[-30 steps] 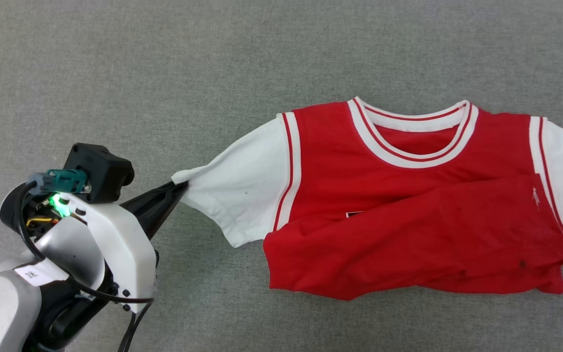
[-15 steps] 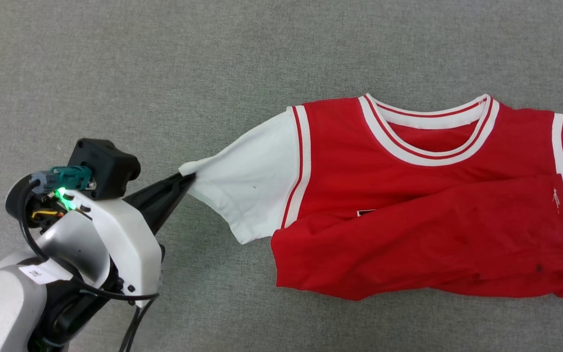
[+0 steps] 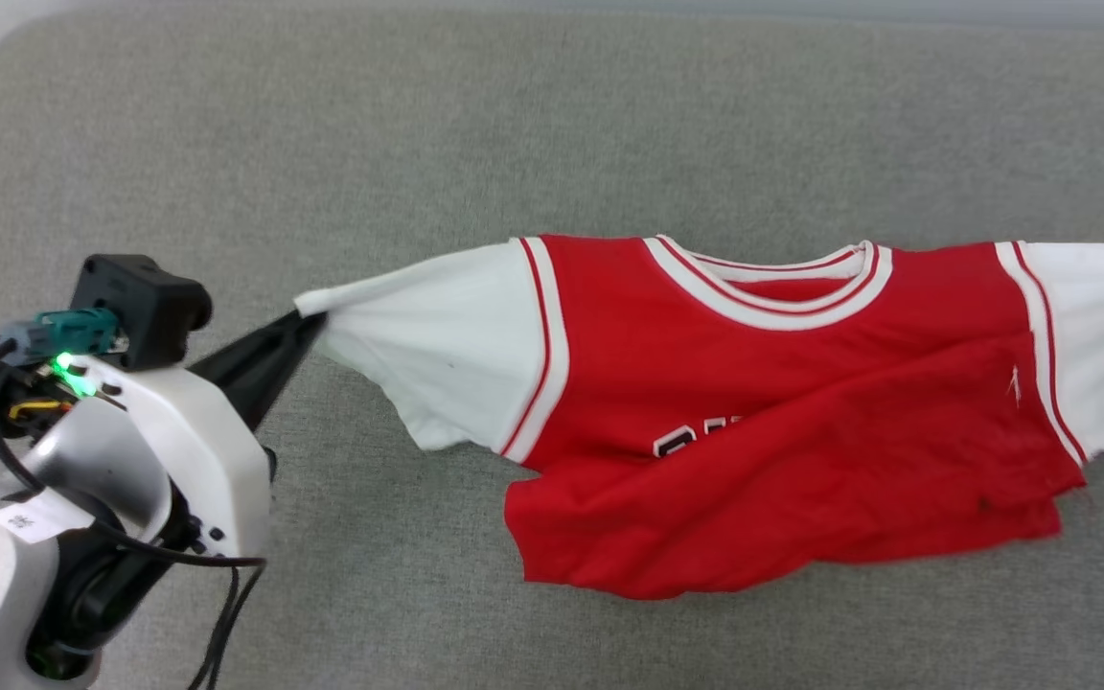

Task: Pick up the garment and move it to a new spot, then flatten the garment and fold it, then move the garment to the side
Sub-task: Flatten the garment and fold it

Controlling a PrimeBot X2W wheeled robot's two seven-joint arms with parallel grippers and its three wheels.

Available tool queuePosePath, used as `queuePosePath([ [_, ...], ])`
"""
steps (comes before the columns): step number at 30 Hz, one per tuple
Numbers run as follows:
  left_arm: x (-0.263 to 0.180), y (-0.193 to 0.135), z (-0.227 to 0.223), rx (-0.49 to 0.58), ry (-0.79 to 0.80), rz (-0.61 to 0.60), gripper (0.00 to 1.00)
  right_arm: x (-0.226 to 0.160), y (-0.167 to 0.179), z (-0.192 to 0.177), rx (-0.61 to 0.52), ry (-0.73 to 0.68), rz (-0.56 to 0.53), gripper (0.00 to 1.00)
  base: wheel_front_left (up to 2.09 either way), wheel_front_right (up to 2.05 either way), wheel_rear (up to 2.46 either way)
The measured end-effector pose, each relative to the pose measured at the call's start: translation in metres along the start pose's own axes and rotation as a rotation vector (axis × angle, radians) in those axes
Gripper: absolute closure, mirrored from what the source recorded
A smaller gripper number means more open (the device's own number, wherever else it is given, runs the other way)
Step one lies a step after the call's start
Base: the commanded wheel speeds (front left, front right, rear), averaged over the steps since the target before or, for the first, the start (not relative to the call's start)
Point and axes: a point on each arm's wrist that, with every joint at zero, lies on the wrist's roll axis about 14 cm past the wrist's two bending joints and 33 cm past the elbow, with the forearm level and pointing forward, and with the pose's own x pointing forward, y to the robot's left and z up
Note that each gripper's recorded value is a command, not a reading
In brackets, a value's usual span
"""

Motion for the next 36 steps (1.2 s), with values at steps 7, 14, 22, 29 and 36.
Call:
queuePosePath([
  [7,-0.025,0.009,0.044,0.064,-0.159,0.065,1.00,-0.050,-0.025,0.063,-0.004,-0.247,-0.050,1.00,0.00,0.00,0.00],
  [14,-0.073,0.025,0.111,0.148,-0.385,0.169,1.00,-0.130,-0.046,0.135,-0.015,-0.540,-0.099,1.00,0.00,0.00,0.00],
  [22,-0.118,0.027,0.164,0.217,-0.576,0.229,1.00,-0.194,-0.050,0.177,-0.042,-0.725,-0.125,1.00,0.00,0.00,0.00],
  [29,-0.138,0.036,0.202,0.269,-0.684,0.267,1.00,-0.223,-0.050,0.208,-0.058,-0.834,-0.134,1.00,0.00,0.00,0.00],
  [36,-0.112,0.059,0.232,0.301,-0.700,0.254,1.00,-0.216,-0.057,0.250,-0.069,-0.913,-0.163,1.00,0.00,0.00,0.00],
])
